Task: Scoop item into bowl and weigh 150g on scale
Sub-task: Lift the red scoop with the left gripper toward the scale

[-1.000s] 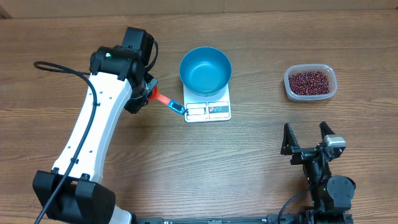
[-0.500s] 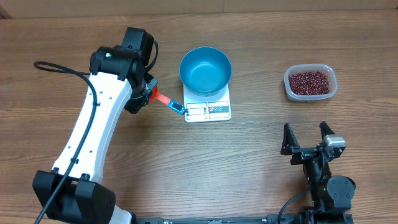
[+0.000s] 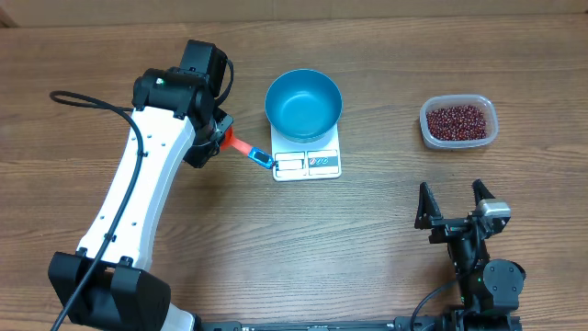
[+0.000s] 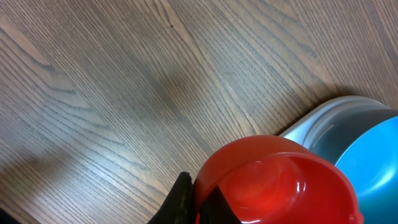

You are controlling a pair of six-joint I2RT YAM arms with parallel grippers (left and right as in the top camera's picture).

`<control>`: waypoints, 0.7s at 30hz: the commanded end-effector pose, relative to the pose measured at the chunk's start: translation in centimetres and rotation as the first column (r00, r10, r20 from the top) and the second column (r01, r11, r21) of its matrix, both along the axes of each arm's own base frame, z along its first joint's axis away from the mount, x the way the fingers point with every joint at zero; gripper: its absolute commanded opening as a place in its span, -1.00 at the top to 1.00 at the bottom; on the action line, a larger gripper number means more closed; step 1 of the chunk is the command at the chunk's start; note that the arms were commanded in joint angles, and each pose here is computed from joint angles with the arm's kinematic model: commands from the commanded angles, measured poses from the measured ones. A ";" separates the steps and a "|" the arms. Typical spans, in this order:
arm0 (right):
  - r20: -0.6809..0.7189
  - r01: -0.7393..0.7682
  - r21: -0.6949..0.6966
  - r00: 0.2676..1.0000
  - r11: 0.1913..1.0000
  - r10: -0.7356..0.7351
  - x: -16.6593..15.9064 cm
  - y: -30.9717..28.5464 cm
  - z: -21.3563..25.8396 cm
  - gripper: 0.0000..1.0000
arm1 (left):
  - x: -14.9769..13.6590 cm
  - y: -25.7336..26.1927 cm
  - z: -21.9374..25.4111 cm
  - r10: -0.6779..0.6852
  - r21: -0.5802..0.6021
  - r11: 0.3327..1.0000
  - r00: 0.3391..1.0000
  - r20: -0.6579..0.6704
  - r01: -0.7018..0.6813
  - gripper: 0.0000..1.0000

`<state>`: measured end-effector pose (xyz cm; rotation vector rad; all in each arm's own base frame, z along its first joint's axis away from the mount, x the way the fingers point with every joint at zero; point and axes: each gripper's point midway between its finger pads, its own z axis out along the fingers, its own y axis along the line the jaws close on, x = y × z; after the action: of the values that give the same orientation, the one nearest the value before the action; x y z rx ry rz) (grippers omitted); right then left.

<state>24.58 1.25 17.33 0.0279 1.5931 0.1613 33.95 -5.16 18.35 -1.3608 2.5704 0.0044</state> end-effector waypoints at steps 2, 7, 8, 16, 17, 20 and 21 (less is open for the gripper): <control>0.003 0.005 0.000 1.000 1.000 -0.005 0.0 0.0 -0.2 -1.00 | 0.2 0.0 1.5 0.031 -0.009 1.000 0.998 0.051 -0.030 0.92; 0.003 0.005 0.000 1.000 1.000 -0.005 0.0 0.0 -0.2 -1.00 | 0.1 -0.2 1.5 0.094 -0.033 0.995 0.994 0.055 -0.092 0.92; 0.003 0.005 0.000 1.000 1.000 -0.005 0.0 0.0 -0.2 -1.00 | 0.1 -0.4 1.5 0.110 -0.041 0.993 0.992 0.056 -0.108 0.92; 0.003 0.005 0.000 1.000 1.000 -0.005 0.0 0.0 -0.2 -1.00 | -0.1 -3.7 1.6 0.108 -0.091 0.991 0.992 0.071 -0.101 0.91; 0.003 0.005 0.000 1.000 1.000 -0.005 0.0 0.0 -0.2 -1.00 | -0.2 -4.1 1.6 0.114 -0.096 0.990 0.991 0.073 -0.107 0.92; 0.003 0.005 0.000 1.000 1.000 -0.005 0.0 0.0 -0.2 -1.00 | -0.5 -5.2 1.6 0.149 -0.115 0.984 0.986 0.074 -0.140 0.92; 0.003 0.005 0.000 1.000 1.000 -0.005 0.0 0.0 -0.2 -1.00 | -0.6 -5.9 1.6 0.184 -0.132 0.976 0.980 0.077 -0.173 0.91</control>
<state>24.58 1.25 17.33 0.0276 1.5931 0.1610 33.39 -9.79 18.40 -1.4793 2.5065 -0.0915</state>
